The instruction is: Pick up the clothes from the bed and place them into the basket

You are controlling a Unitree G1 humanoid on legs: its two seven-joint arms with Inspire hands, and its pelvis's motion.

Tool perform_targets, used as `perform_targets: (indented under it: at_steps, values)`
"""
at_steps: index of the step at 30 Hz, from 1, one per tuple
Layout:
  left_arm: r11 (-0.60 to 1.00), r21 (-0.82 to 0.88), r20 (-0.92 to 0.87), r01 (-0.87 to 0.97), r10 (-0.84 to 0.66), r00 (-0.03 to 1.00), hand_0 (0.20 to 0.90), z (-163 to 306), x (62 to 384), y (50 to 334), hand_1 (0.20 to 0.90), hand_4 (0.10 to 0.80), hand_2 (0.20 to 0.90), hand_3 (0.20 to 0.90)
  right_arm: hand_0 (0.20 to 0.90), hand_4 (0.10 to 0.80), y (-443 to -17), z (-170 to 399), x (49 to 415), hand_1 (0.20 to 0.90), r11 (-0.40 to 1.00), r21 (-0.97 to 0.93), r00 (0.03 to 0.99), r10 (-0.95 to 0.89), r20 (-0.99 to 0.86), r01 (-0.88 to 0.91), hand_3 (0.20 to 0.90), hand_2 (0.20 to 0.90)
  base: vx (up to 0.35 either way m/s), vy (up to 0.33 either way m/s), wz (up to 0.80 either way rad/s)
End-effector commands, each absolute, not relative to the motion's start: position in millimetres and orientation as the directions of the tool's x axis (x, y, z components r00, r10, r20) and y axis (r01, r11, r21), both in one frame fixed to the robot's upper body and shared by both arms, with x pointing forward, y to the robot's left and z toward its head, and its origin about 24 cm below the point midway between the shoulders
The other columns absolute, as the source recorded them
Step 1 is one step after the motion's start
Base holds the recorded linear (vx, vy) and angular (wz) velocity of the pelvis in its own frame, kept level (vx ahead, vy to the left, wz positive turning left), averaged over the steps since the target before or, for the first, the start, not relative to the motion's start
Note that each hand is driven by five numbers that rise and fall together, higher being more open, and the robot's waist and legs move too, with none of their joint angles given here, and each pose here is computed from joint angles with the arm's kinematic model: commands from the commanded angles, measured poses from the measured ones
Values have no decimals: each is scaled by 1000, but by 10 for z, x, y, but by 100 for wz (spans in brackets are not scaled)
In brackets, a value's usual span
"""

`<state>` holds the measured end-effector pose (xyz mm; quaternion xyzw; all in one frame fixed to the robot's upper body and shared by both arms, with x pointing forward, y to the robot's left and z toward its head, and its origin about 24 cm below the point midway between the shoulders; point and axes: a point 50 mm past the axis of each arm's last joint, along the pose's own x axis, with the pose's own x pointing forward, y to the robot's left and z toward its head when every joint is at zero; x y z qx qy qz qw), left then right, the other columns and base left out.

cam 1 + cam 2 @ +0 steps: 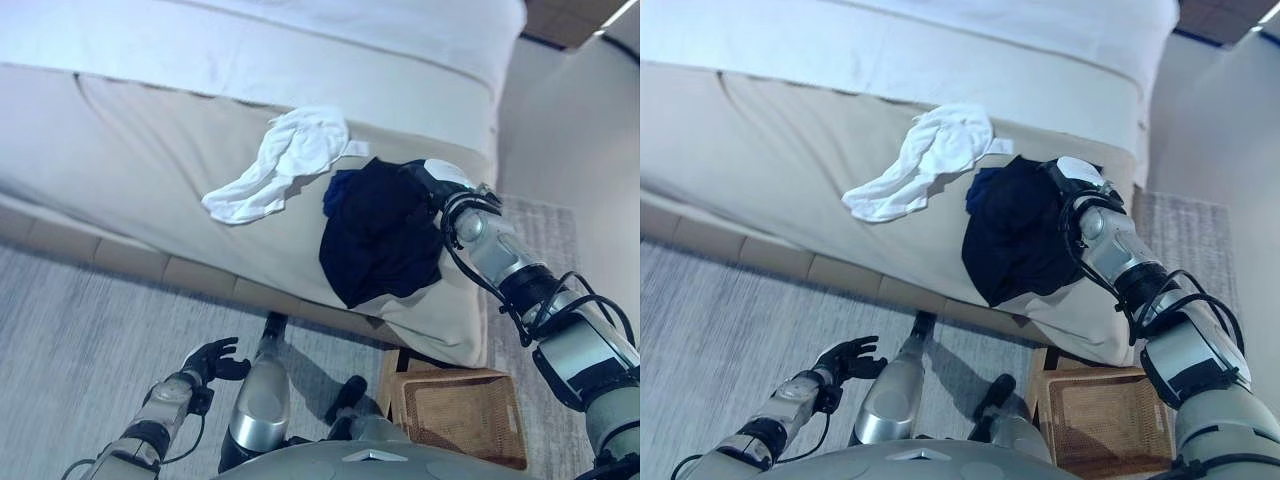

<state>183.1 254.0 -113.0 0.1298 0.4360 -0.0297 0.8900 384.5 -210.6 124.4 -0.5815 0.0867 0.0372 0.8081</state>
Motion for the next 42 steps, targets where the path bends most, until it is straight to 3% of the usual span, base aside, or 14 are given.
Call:
perform_targets:
  at_steps: [1,11,12,13,19,23,26,27,29,32,38,42]
  values:
    - [960,195,-767,201,22,641,900,-1124,1855,2465,900,800,900,900,900,800,-2151,2145,4051,900,193,-974,988,-116,98,119,900,900,42,38,28]
    - [969,135,-748,208,-38,663,900,-1134,1824,2383,900,800,900,900,900,800,-2590,1922,4041,900,69,-998,924,-382,-31,-5,900,900,9,66,19]
    - [968,130,-746,214,-47,664,900,-1133,1827,2370,900,800,900,900,474,303,-2622,1894,4032,474,63,-998,915,-400,-53,-31,403,474,20,23,17]
    - [967,124,-743,223,-58,667,900,-1130,1829,2351,900,800,900,900,300,100,-2665,1850,4019,300,58,-997,908,-413,-75,-56,200,300,21,13,15]
    - [959,123,-735,255,-84,673,900,-1116,1829,2322,900,800,900,900,300,100,-2676,1850,4007,300,77,-997,919,-394,-23,8,200,300,37,-17,4]
    - [958,151,-748,245,-51,662,900,-1123,1763,2411,900,800,900,900,300,100,-2512,2202,4009,300,134,-965,939,-292,181,227,200,300,59,-67,0]
    - [959,160,-764,233,-29,644,900,-1159,1676,2450,900,800,900,900,300,100,-2393,2484,3944,300,202,-876,892,-219,395,437,200,300,71,-30,-5]
    - [963,158,-775,220,-16,631,900,-1197,1606,2453,900,800,900,900,300,100,-2292,2746,3843,300,265,-770,814,-177,553,581,200,300,88,-4,-7]
    - [967,153,-795,203,-1,607,900,-1253,1484,2478,900,800,900,900,300,100,-2228,2978,3650,300,345,-622,694,-144,706,704,200,300,73,40,-9]
    - [970,142,-823,197,5,569,900,-1333,1331,2467,900,800,900,900,300,100,-2222,3150,3398,300,426,-439,532,-126,837,791,200,300,51,59,-22]
    - [974,131,-873,183,25,488,900,-1447,1095,2442,900,800,900,900,300,100,-2275,3500,2974,300,485,-177,275,-138,952,857,200,300,78,2,-26]
    - [970,140,-896,200,38,442,900,-1479,1024,2458,900,800,900,900,300,100,-2444,3628,2797,300,473,-73,187,-199,962,878,200,300,-1,-49,-23]
